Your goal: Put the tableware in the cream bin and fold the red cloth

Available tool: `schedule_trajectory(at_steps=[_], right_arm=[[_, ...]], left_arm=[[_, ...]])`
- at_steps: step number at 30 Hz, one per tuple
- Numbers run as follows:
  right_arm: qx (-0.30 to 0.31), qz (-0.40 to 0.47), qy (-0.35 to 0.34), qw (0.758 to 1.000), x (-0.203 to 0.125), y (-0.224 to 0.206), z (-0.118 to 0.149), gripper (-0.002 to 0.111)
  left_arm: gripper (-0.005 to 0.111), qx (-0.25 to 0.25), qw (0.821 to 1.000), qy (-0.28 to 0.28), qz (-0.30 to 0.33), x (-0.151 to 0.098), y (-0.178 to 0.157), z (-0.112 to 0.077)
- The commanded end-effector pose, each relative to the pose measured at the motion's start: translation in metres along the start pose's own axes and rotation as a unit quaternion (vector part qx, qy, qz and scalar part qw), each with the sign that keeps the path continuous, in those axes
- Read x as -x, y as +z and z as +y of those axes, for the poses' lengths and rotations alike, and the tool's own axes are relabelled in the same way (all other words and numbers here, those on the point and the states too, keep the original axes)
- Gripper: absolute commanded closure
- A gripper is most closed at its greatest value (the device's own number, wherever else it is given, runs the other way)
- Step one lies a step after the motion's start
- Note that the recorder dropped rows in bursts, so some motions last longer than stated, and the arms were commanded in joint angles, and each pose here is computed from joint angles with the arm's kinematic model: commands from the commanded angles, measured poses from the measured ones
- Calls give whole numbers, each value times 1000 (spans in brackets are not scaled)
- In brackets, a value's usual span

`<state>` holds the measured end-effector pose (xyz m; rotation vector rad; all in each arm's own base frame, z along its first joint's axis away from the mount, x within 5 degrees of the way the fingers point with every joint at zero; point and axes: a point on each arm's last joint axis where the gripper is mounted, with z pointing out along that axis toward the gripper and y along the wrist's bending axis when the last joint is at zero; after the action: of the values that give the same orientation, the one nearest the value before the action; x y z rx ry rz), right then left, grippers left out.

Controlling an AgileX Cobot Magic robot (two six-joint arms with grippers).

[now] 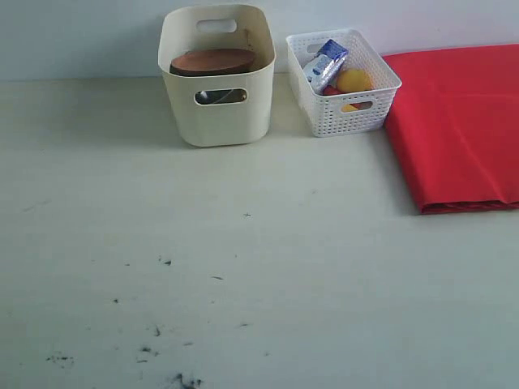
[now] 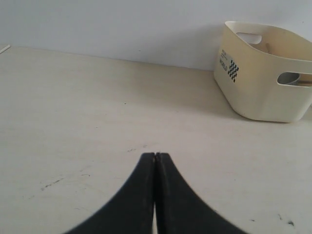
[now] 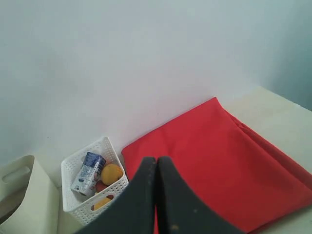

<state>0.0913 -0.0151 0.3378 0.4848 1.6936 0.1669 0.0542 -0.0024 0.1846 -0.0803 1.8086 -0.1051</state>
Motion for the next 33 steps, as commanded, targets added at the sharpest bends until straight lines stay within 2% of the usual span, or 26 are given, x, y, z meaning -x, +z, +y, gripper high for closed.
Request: schedule_trajectory(at_steps=[1,18,22,25,28,33], right_arm=[[-7,-5,-37,999,-1,-1,-2,108],[-11,7,-36,999,-3,0,-3,108],[8,8,-49,999,-8,-1,-1,108],[41,-2,-92,995,-19,-2,-1,108],[34,1,-125,992,-34,-4,-7,108],[28,21,-130,991,-60,-6,-19,108]], left_arm=[[106,-5,1000,-9,-5,0,0,-1],[106,-5,1000,-9,-5,0,0,-1],[106,-5,1000,-9,-5,0,0,-1],[106,-5,1000,-9,-5,0,0,-1],[106,-5,1000,-9,-5,0,0,-1],[106,-5,1000,-9,-5,0,0,-1]])
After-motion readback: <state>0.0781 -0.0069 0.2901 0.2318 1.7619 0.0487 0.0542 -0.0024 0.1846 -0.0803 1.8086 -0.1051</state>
